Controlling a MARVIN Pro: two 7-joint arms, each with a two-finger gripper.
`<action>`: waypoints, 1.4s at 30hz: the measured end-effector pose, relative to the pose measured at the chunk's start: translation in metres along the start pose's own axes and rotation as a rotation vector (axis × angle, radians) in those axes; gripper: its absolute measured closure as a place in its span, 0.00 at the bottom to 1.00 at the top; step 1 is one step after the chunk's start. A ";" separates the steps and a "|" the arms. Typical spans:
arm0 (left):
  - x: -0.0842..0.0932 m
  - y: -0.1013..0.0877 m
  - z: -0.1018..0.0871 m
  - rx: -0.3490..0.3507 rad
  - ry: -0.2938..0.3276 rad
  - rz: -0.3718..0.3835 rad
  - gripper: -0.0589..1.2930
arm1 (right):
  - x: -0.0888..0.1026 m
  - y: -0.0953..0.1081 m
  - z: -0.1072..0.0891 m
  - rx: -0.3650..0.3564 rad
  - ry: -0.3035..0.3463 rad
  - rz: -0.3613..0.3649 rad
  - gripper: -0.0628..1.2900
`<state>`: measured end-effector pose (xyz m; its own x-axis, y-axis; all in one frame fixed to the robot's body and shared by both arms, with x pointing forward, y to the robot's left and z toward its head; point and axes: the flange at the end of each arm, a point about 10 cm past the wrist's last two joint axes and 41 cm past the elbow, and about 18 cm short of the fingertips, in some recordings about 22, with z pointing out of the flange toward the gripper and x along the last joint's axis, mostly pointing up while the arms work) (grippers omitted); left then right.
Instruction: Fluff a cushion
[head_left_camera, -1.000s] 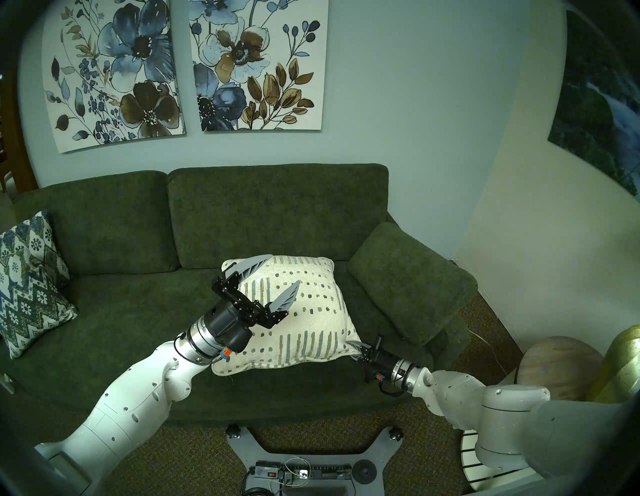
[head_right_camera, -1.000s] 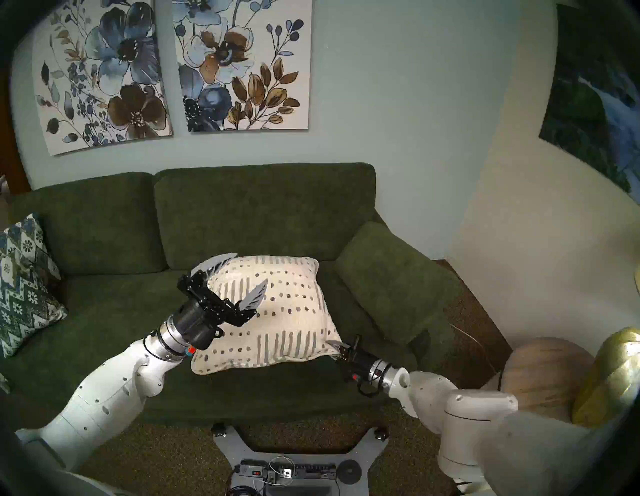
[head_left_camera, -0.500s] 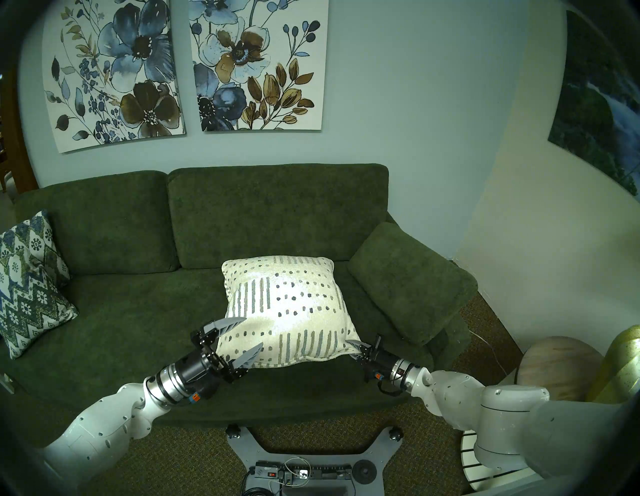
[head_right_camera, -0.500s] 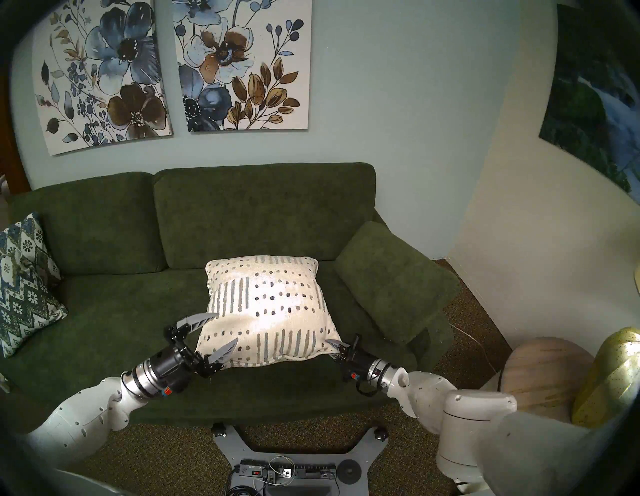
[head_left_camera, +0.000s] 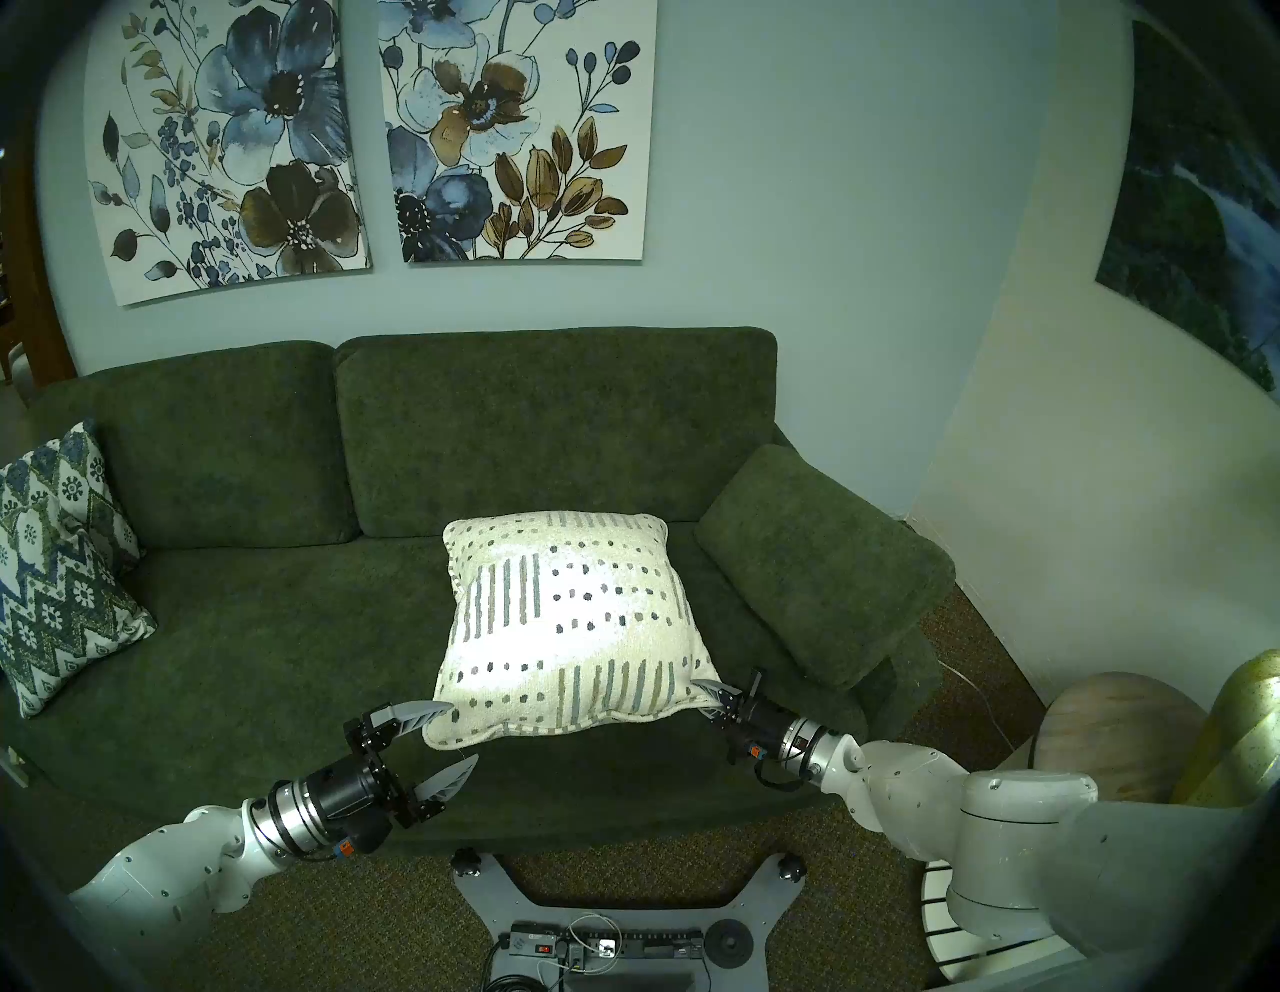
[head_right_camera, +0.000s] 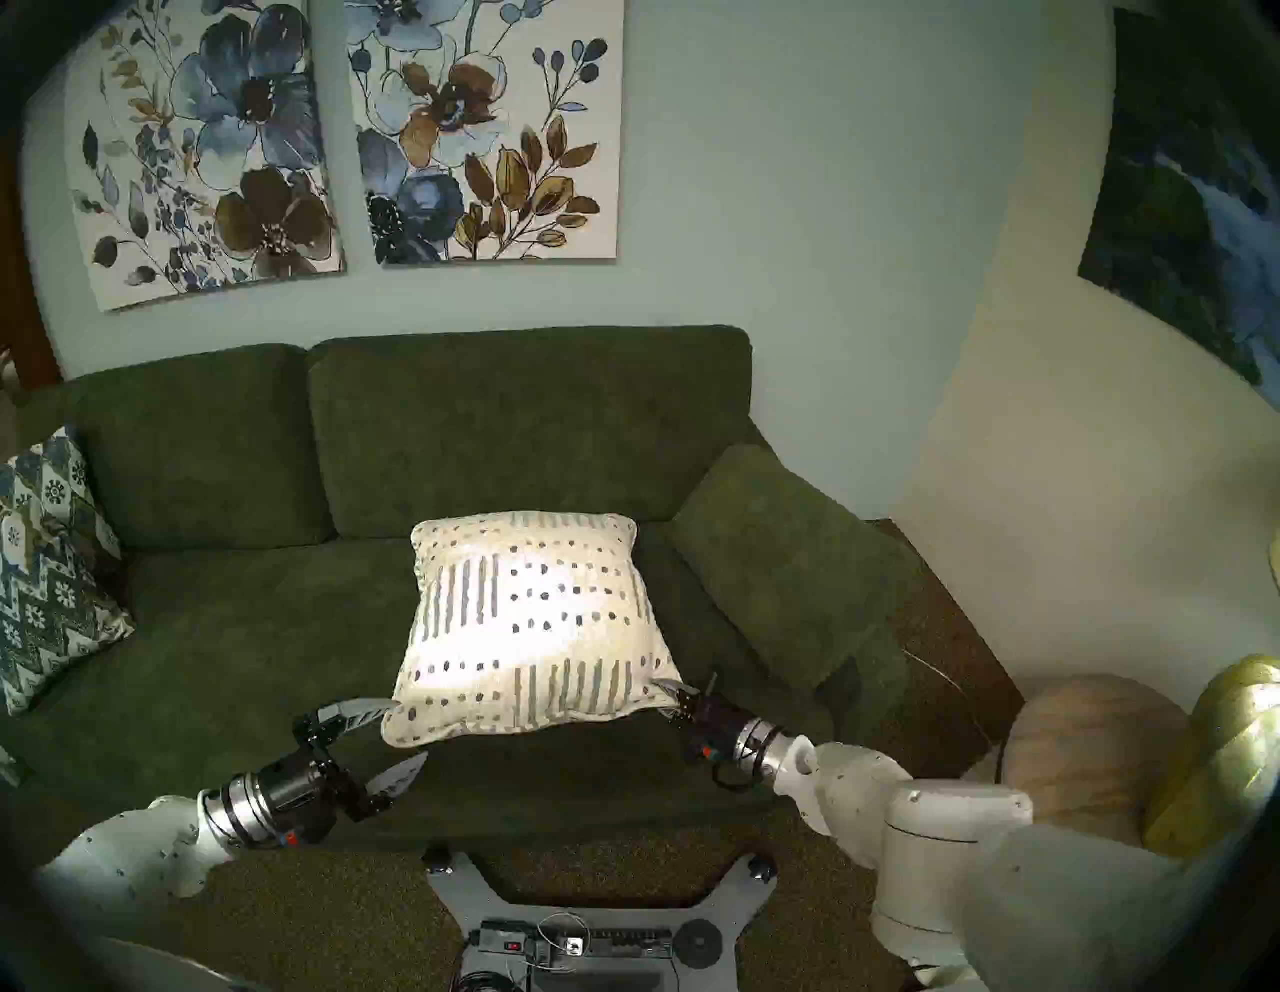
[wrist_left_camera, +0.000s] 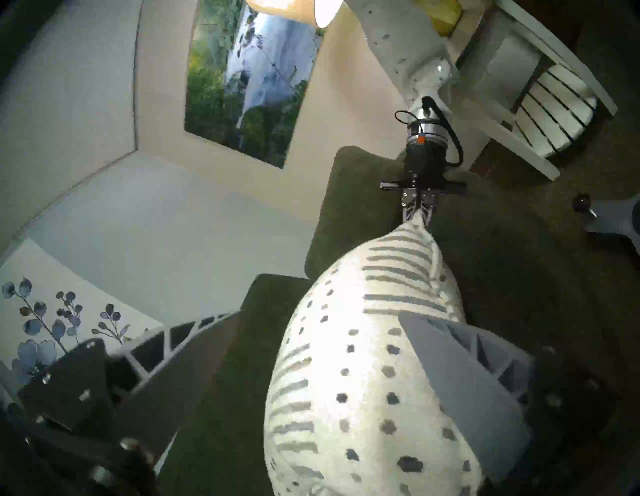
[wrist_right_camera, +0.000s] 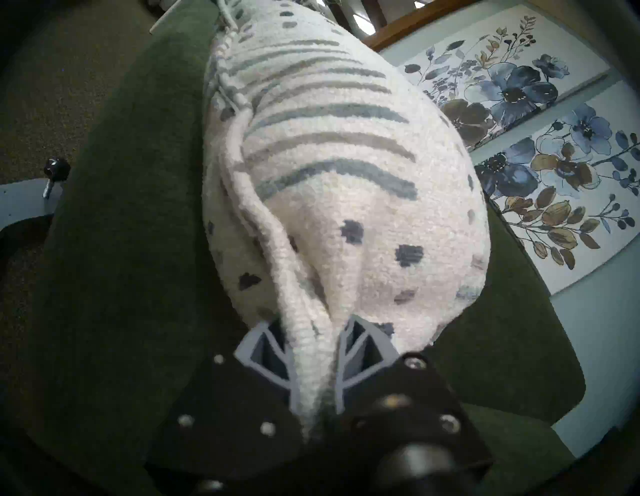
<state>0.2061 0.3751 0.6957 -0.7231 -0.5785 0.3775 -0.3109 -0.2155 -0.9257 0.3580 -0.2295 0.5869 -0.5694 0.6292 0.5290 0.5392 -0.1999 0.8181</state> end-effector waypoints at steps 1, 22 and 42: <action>-0.001 0.001 -0.002 -0.005 -0.005 0.000 0.06 | 0.000 0.000 0.000 0.000 0.000 0.000 0.90; -0.034 0.043 -0.025 -0.058 -0.205 -0.014 0.06 | 0.000 0.000 0.000 0.003 -0.002 0.001 0.90; -0.068 0.049 0.015 -0.127 -0.269 0.078 0.06 | 0.000 0.000 0.000 0.005 -0.003 0.002 0.90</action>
<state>0.2494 0.3924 0.6238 -0.5639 -0.7806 0.2697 -0.3475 -0.0721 -0.9349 0.3582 -0.2292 0.5864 -0.5664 0.6311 0.5299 0.5433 -0.1976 0.8160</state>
